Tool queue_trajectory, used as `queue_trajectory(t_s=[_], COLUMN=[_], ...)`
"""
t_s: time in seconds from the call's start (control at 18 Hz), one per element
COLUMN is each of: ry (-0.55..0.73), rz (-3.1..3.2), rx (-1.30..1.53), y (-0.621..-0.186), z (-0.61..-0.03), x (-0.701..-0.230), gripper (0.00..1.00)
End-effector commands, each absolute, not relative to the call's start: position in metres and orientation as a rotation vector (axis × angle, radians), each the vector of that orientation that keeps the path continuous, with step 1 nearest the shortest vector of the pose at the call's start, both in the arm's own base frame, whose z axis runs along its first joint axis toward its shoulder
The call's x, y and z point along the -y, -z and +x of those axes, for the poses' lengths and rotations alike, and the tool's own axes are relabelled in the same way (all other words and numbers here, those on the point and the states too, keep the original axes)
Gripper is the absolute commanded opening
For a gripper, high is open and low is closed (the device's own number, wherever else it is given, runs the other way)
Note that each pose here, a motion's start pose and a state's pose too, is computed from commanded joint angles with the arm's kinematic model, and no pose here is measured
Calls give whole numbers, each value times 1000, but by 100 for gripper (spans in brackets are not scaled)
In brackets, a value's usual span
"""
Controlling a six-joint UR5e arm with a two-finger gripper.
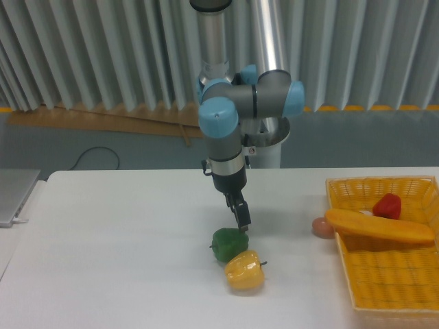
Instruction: Place the green peppers in a basket
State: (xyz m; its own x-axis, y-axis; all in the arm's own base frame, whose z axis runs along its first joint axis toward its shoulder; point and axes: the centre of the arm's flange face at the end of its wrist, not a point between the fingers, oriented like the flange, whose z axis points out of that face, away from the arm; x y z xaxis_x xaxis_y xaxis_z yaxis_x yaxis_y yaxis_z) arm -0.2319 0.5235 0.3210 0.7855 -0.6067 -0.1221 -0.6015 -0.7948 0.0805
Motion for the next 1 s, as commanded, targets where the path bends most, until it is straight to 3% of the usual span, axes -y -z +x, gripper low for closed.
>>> queue_trajectory(t_s=[1.0], ry=[291], rz=[2874], rx=[957], y=[-291], z=[-242], x=[-549], gripper=[100])
